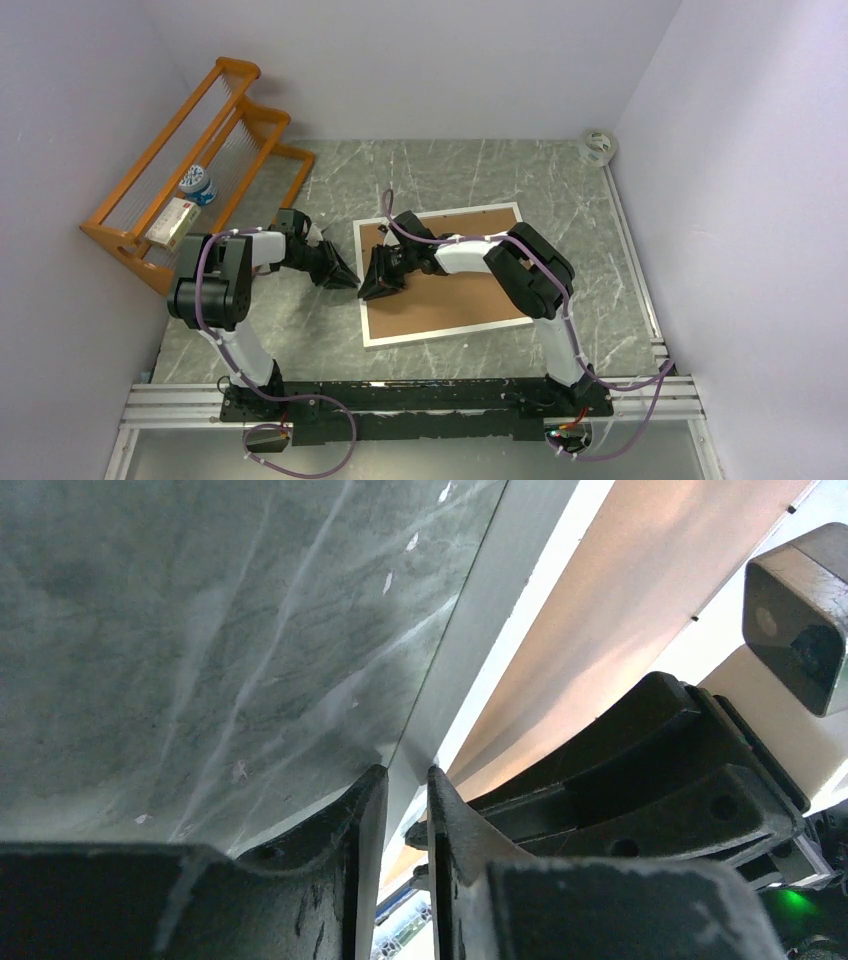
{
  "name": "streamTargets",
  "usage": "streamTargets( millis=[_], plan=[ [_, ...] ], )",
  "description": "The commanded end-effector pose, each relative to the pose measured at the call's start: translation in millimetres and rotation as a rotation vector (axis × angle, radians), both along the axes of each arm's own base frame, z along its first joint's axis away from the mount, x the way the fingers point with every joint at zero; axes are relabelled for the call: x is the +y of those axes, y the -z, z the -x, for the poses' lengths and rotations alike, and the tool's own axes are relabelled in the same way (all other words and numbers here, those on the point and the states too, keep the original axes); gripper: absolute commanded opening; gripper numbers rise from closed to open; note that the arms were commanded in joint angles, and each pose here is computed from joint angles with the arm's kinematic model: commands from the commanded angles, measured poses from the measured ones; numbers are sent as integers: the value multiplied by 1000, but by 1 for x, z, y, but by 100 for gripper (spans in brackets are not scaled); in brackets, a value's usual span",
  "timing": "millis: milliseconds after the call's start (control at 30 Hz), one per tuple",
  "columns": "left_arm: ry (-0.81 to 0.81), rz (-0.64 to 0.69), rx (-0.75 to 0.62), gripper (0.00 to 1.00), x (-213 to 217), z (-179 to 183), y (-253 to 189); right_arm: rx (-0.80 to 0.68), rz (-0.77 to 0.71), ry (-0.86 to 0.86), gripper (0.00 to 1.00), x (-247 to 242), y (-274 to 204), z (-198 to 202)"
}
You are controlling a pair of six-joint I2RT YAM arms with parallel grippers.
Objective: Put the photo into the frame
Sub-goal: Install the photo frame at the center of the board.
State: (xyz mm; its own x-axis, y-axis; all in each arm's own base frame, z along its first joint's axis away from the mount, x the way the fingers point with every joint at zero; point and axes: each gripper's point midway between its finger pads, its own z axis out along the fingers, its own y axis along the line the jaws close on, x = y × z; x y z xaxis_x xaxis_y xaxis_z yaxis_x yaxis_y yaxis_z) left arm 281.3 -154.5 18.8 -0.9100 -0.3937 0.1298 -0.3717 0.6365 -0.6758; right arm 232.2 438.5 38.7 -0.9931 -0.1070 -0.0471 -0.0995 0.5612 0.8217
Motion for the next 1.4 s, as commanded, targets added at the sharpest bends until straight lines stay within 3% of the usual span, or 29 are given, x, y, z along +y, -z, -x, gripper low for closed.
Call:
streamTargets(
  millis=[0,633,900,1367],
  plan=[
    [5,-59,32,26,6,5,17,-29,61,22,23,-4,9,-4],
    [7,-77,91,23,8,11,29,-1,196,83,20,-49,69,-1],
    [7,-91,102,22,10,12,32,13,227,108,26,-66,85,-2],
    [8,-110,108,22,13,13,33,24,281,137,28,-91,103,-2]
  ],
)
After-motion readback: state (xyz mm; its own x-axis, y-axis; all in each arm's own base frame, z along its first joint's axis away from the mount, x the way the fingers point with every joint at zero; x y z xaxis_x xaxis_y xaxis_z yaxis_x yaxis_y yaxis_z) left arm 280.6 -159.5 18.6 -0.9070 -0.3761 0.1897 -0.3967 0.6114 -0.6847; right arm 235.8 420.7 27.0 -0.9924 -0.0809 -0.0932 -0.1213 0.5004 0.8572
